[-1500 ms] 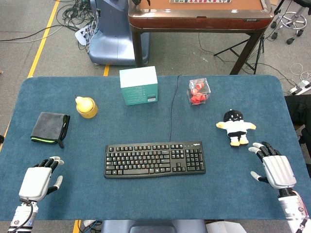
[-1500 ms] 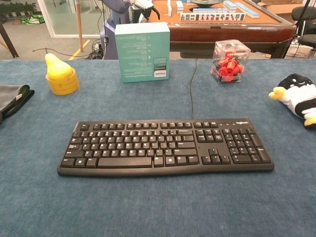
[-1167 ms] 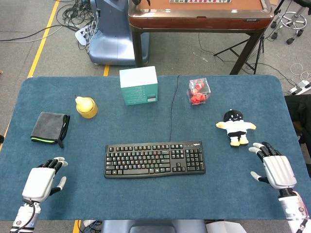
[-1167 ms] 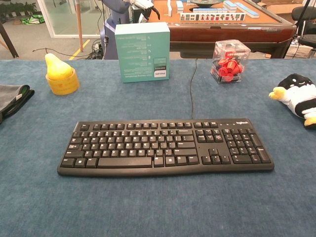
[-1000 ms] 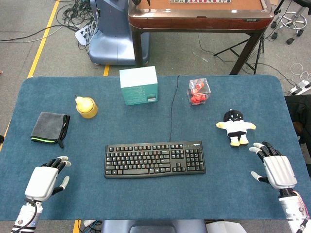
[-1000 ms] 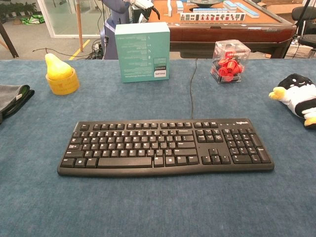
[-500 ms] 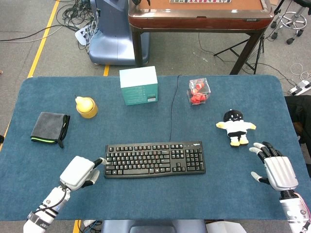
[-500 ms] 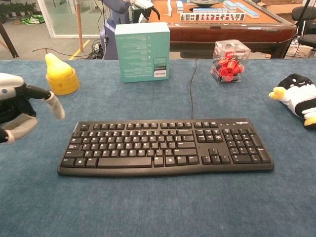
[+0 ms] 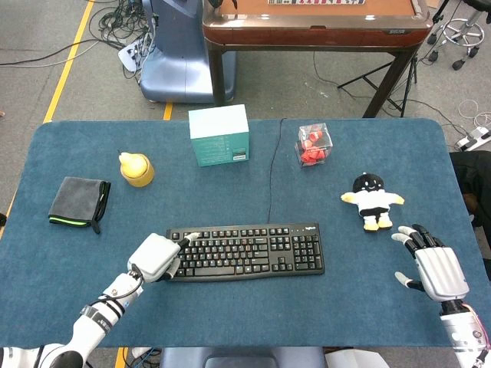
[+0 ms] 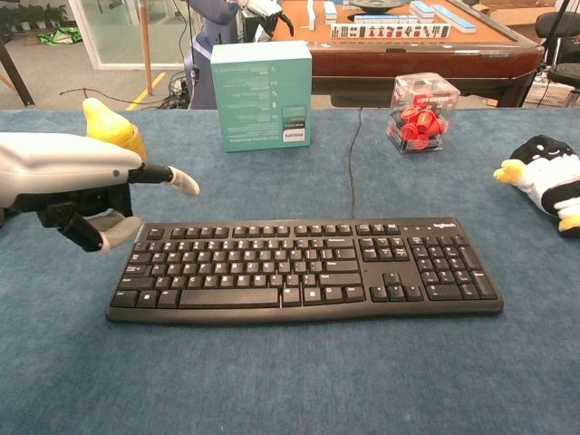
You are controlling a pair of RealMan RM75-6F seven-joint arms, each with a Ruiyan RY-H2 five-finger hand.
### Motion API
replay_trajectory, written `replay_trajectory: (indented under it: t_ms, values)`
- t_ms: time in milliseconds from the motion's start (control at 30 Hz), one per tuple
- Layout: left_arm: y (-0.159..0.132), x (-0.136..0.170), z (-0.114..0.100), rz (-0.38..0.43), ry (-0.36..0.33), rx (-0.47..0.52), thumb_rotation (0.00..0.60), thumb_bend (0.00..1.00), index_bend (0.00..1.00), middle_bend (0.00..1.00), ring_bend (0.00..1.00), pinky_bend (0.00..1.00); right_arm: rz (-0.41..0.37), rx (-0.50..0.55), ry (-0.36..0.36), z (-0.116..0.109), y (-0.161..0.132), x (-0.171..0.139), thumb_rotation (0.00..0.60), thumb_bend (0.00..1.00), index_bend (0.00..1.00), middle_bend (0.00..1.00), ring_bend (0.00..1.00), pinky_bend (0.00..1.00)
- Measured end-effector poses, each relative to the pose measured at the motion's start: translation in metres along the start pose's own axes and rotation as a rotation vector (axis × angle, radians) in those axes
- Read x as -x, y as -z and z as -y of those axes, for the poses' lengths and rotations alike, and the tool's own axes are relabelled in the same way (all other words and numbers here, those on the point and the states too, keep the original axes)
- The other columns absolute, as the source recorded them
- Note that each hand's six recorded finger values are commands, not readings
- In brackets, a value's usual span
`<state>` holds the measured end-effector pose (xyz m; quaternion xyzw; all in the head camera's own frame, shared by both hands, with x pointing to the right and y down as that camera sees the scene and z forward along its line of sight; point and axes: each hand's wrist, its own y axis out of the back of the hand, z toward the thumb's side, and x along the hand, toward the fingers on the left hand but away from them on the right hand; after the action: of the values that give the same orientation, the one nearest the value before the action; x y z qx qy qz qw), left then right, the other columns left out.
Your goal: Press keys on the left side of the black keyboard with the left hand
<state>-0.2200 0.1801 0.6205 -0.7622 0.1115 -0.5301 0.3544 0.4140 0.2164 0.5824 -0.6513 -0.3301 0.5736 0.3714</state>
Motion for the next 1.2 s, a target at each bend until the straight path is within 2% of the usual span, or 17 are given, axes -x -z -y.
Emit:
replay_trajectory:
  t_ms: [433, 1200]
  values:
    - [-0.012, -0.033, 0.006, -0.074, 0.126, -0.111, 0.600, 0.59, 0.12, 0.88, 0.90, 0.97, 0.000, -0.002, -0.005, 0.001, 0.000, 0.002, 0.600, 0.10, 0.30, 0.22, 0.13, 0.37]
    - [-0.004, -0.049, 0.025, -0.134, 0.214, -0.189, 0.600, 0.59, 0.12, 0.88, 0.90, 0.97, 0.005, 0.001, -0.012, 0.002, 0.002, 0.004, 0.600, 0.10, 0.30, 0.22, 0.13, 0.37]
